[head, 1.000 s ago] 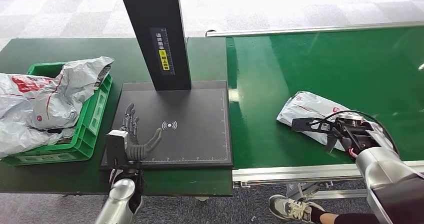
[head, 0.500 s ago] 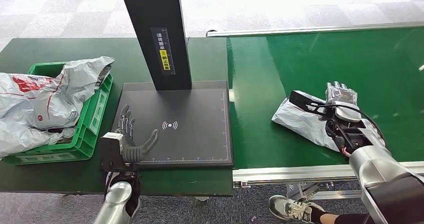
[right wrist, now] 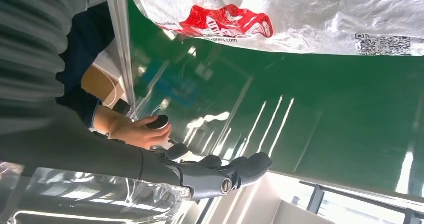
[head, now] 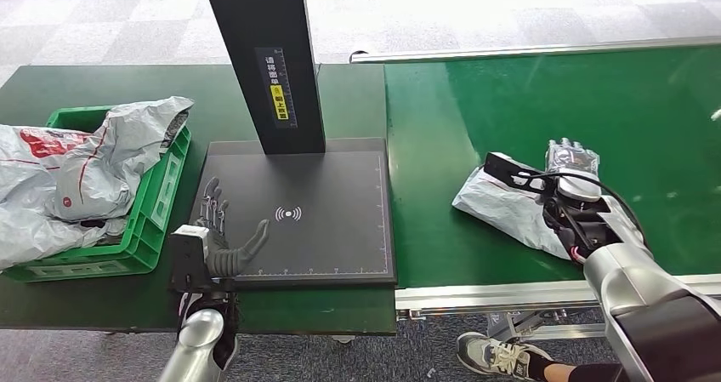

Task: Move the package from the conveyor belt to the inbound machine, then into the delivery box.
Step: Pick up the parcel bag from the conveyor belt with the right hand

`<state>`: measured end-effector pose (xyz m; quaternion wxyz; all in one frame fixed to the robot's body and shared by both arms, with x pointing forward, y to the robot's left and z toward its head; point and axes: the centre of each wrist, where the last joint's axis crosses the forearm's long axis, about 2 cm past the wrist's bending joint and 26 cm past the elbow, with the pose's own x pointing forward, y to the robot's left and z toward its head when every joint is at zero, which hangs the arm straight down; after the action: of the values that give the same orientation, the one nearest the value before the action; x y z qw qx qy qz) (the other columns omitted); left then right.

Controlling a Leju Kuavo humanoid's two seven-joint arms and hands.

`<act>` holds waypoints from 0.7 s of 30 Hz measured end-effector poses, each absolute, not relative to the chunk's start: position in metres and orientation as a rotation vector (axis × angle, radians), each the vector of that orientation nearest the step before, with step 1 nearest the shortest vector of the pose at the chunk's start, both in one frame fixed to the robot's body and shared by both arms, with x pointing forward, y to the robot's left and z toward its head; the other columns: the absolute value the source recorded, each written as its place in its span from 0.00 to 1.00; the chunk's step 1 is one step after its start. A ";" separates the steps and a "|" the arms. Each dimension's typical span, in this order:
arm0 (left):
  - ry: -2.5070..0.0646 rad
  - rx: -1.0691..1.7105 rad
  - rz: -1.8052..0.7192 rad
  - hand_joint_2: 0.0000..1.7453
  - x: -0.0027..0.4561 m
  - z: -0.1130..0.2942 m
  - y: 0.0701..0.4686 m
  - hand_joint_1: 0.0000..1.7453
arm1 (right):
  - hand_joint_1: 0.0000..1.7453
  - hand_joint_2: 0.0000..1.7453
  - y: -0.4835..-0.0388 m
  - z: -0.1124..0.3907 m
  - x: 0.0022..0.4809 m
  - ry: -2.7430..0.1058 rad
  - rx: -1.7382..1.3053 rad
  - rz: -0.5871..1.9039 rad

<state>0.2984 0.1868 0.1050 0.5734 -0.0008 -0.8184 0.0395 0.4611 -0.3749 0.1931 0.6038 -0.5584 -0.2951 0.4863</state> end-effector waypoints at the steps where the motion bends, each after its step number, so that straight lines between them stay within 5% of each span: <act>1: -1.918 -0.002 0.093 1.00 0.298 0.105 0.187 0.00 | 0.00 1.00 -0.374 0.193 0.461 -0.684 -1.292 1.126; 11: -1.918 -0.002 0.093 1.00 0.298 0.105 0.187 0.00 | 0.00 1.00 -0.373 0.193 0.461 -0.665 -1.286 1.133; 21: -1.912 0.011 0.091 1.00 0.297 0.104 0.184 0.00 | 0.00 1.00 -0.375 0.183 0.457 -0.279 -1.142 1.309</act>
<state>0.2974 0.1845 0.1037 0.5760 0.0047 -0.8165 0.0389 0.4565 -0.3751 0.1829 0.6376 -0.5000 -0.1223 0.5732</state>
